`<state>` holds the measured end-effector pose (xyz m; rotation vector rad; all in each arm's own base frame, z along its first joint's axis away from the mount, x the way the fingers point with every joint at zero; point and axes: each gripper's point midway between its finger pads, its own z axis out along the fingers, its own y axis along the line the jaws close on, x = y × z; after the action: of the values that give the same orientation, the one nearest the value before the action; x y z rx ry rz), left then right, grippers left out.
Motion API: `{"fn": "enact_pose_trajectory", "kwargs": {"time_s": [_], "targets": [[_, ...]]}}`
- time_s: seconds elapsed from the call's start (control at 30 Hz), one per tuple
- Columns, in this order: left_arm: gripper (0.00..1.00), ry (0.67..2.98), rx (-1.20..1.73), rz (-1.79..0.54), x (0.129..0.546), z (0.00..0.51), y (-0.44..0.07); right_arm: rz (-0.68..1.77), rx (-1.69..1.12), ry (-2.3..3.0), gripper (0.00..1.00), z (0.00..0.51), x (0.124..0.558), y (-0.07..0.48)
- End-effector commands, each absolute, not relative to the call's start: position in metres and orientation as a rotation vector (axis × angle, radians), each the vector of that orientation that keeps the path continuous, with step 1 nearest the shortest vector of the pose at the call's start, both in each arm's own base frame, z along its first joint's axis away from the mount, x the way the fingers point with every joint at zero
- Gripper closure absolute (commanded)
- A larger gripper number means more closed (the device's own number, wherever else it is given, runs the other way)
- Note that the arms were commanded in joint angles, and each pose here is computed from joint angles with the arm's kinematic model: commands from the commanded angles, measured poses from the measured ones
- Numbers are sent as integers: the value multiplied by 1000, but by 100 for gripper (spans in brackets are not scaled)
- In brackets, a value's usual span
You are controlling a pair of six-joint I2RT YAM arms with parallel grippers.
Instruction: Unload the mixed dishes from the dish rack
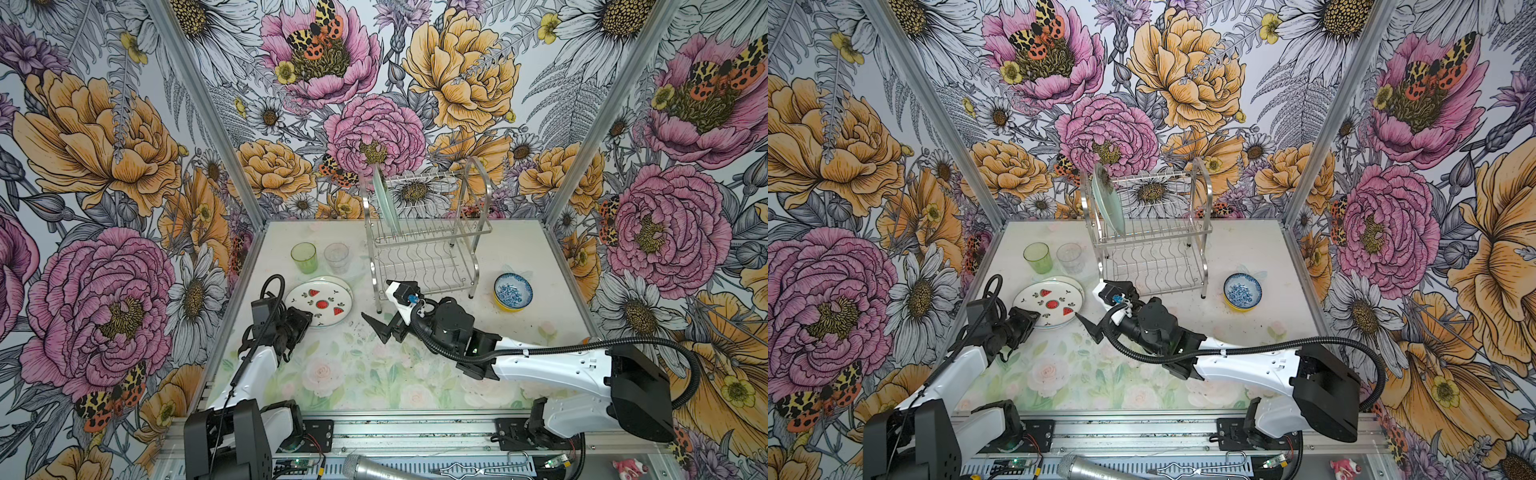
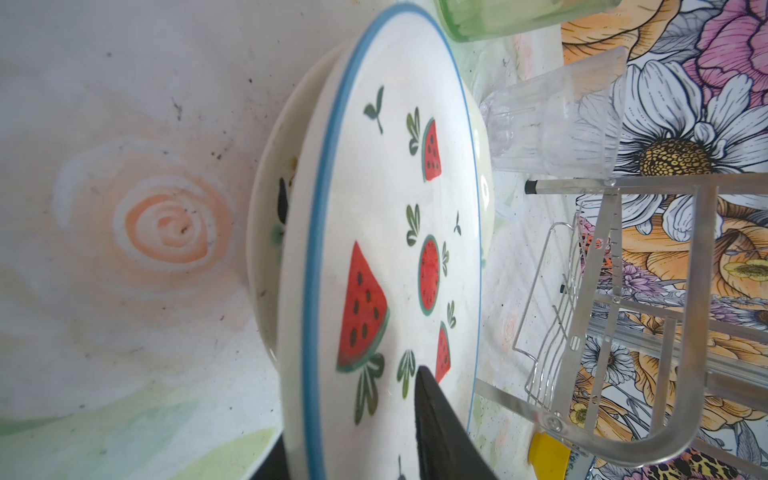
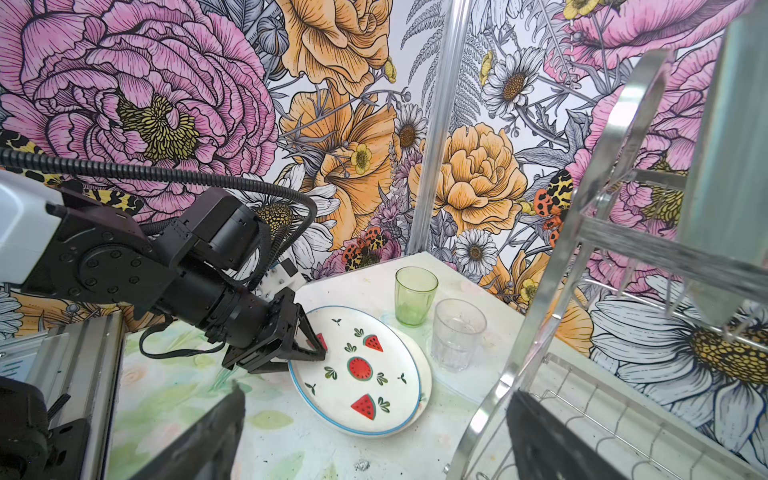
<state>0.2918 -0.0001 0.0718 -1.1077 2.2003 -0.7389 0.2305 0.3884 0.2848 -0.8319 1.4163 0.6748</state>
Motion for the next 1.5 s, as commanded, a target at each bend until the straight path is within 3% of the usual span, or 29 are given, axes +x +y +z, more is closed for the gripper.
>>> {"fn": "enact_pose_trajectory", "kwargs": {"time_s": [0.0,0.33,0.43,1.23,1.47], "targets": [[63,2170,-1032,-734,305,90,2,670,-822,1421,1,280,234,387],[27,2206,-1029,-690,304,92,2,659,-815,1413,1,279,237,381],[2,2227,-1016,-658,305,92,0,657,-810,1413,0,279,238,378],[1,2399,-970,-495,311,86,-7,655,-765,1428,1,273,258,361],[1,2453,-929,-306,299,86,7,664,-767,1424,0,273,257,360]]}}
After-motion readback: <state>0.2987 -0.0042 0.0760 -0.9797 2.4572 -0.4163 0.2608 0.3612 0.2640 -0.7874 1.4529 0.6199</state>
